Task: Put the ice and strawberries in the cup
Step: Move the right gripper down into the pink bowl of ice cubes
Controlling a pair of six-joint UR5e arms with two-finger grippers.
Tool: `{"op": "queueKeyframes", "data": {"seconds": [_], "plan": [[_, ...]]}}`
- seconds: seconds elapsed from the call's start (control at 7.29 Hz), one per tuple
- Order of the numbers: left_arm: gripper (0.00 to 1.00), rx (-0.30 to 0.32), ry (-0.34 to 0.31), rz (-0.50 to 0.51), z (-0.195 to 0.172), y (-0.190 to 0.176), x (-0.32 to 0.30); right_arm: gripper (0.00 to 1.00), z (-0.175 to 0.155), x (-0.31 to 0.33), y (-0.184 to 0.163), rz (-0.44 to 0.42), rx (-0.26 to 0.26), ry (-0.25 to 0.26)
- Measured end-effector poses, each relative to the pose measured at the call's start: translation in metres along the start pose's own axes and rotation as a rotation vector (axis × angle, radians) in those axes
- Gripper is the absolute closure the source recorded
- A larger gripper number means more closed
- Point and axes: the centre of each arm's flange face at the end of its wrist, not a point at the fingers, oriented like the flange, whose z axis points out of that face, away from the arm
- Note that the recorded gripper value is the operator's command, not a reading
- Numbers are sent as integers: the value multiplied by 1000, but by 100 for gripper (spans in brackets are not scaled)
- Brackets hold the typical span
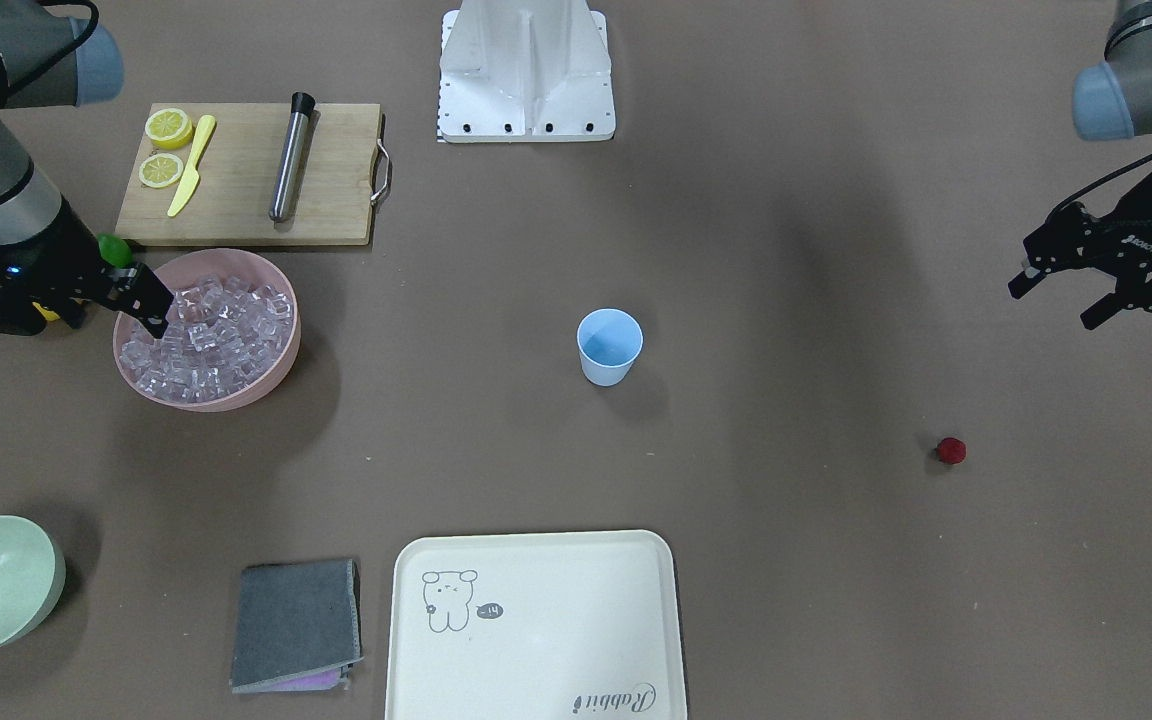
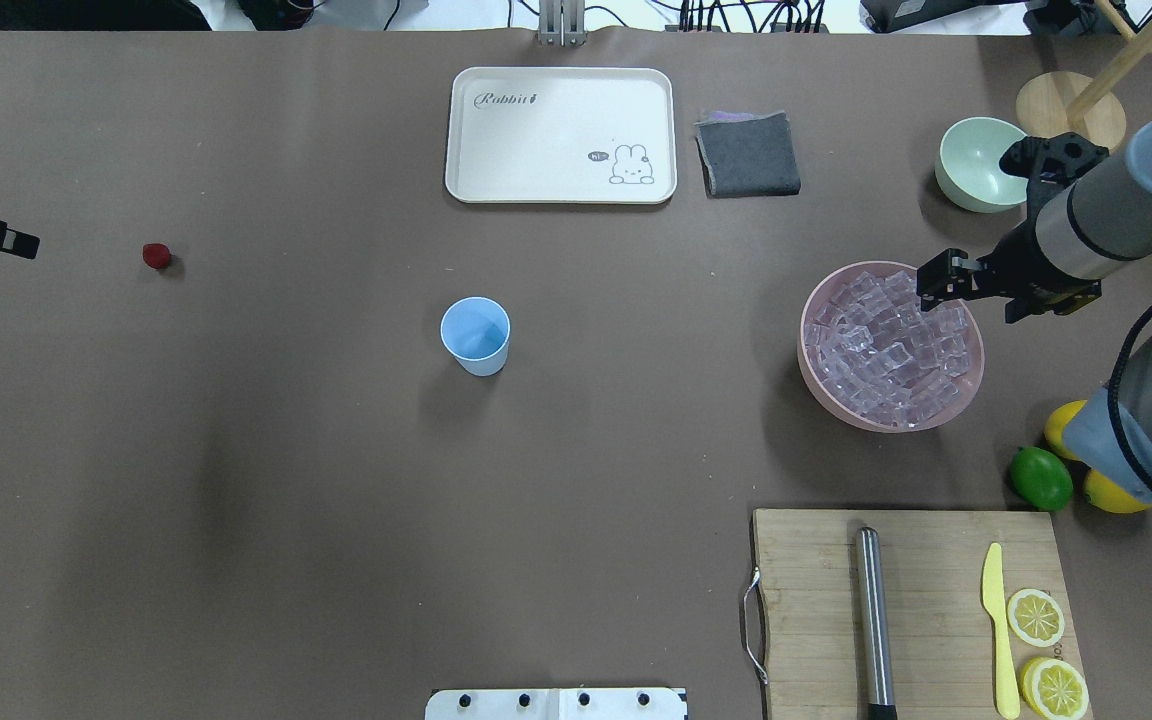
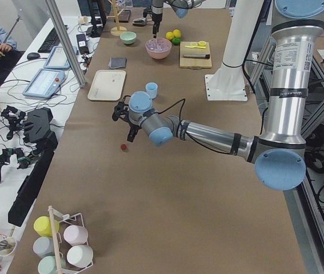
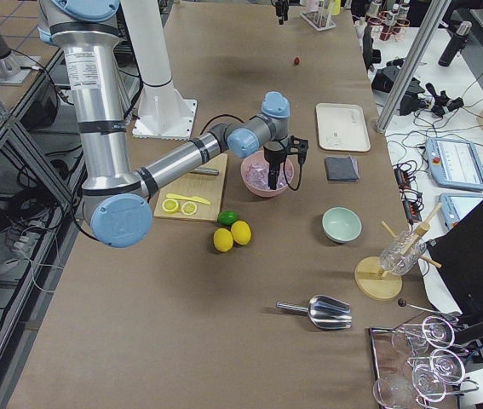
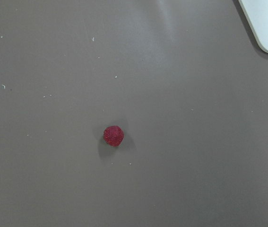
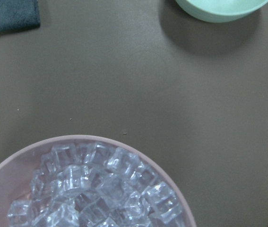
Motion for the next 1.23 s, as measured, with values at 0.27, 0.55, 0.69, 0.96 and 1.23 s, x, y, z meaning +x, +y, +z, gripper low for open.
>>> {"op": "queueKeyframes", "data": {"seconds": [0.27, 0.55, 0.69, 0.96, 1.23], "plan": [[1, 3, -3, 3, 2, -3, 1, 11, 14, -22, 28, -46, 2, 11], [1, 6, -9, 5, 3, -4, 0, 0, 30, -36, 51, -92, -6, 31], [1, 5, -9, 6, 4, -4, 1, 0, 37, -38, 59, -105, -9, 46], [1, 1, -7, 10, 6, -3, 2, 10, 47, -43, 70, -127, -7, 64], [1, -2, -6, 12, 8, -2, 3, 36, 52, -46, 77, -145, 2, 77]]}}
